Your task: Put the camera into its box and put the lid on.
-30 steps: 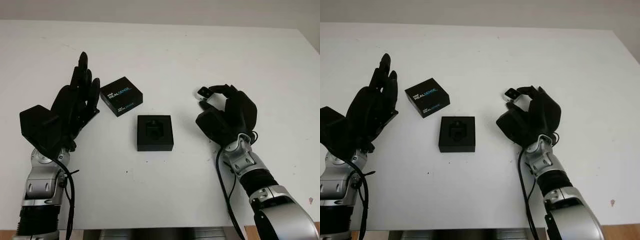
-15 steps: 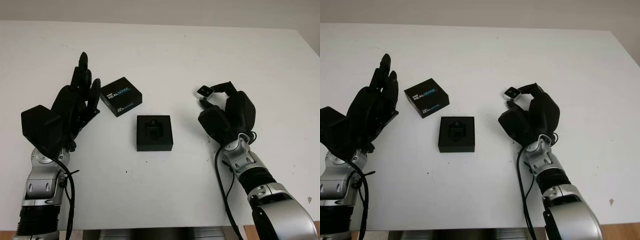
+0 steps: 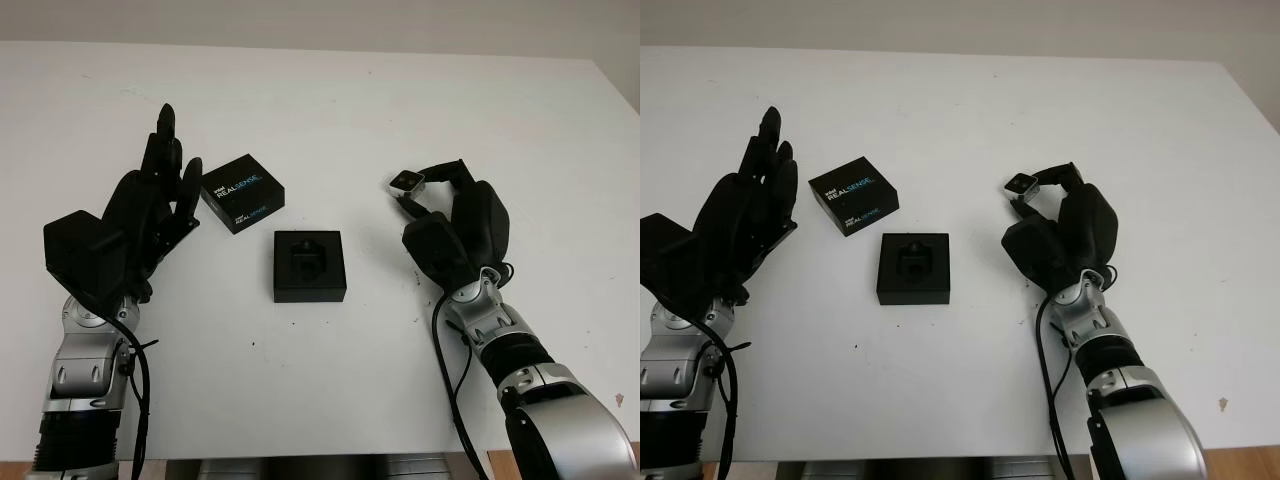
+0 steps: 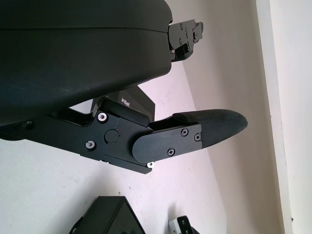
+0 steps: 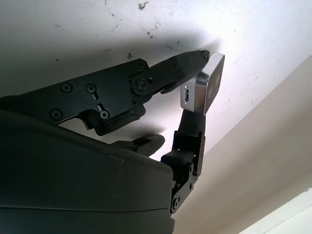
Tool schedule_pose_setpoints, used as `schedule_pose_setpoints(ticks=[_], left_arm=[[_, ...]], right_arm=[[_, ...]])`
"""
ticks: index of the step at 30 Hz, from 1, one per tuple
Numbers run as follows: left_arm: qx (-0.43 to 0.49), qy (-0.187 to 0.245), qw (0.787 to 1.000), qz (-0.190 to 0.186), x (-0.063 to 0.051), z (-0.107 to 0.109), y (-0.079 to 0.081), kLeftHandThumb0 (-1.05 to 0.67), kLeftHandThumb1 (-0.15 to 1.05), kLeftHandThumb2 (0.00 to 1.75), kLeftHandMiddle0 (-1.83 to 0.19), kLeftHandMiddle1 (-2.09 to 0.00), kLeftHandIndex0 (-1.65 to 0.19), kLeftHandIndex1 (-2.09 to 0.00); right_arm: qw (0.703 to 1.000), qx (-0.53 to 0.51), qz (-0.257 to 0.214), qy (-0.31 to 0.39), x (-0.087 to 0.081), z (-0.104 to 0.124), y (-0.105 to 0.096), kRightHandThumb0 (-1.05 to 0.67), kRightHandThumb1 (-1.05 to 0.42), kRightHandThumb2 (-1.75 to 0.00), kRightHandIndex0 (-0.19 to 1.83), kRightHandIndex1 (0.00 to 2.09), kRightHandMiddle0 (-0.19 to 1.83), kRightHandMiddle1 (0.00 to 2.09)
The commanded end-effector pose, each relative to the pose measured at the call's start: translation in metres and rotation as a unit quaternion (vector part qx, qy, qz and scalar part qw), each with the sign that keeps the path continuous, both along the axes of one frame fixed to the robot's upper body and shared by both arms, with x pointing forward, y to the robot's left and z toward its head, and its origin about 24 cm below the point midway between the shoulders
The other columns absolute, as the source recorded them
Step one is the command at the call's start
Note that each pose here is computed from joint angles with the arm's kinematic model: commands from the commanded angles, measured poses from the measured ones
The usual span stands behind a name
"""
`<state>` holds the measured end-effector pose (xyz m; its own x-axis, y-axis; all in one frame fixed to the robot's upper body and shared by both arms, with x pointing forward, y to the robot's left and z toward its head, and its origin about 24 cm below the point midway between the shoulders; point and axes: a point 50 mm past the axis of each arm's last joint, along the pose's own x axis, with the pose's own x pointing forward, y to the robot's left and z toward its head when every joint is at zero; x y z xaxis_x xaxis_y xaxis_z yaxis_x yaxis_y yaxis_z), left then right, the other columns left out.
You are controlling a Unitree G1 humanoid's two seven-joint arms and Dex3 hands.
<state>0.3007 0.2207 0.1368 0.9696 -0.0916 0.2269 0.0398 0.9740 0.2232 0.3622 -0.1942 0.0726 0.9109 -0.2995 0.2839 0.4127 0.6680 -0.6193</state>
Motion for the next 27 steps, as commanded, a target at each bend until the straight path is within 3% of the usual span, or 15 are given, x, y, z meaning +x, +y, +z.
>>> schedule_pose_setpoints(ticks=[1, 13, 22, 27], left_arm=[[0.001, -0.009, 1.0, -0.005, 0.002, 0.004, -0.002, -0.75, 1.05, 0.63, 0.19, 0.0, 0.19, 0.0], [0.008, -0.005, 1.0, -0.009, 0.001, 0.004, -0.001, -0.75, 1.05, 0.65, 0.19, 0.0, 0.19, 0.0], [0.009, -0.007, 1.0, -0.01, 0.0, 0.003, 0.001, -0.74, 1.05, 0.65, 0.19, 0.0, 0.19, 0.0], [0.004, -0.006, 1.0, -0.008, 0.0, 0.003, 0.001, -0.74, 1.05, 0.63, 0.19, 0.0, 0.19, 0.0]], right_arm=[[0.999, 0.015, -0.005, 0.044, -0.017, -0.034, 0.001, -0.44, -1.05, -0.09, 0.56, 0.07, 0.46, 1.59], [0.991, 0.128, 0.035, -0.011, -0.021, -0.023, 0.005, -0.41, -1.05, -0.08, 0.5, 0.04, 0.44, 1.72], [0.978, 0.175, 0.093, -0.065, -0.027, -0.005, 0.014, -0.44, -1.05, -0.11, 0.48, 0.03, 0.43, 1.77], [0.968, 0.184, 0.155, -0.076, -0.033, 0.008, 0.025, -0.5, -1.05, -0.1, 0.44, 0.01, 0.45, 1.79]])
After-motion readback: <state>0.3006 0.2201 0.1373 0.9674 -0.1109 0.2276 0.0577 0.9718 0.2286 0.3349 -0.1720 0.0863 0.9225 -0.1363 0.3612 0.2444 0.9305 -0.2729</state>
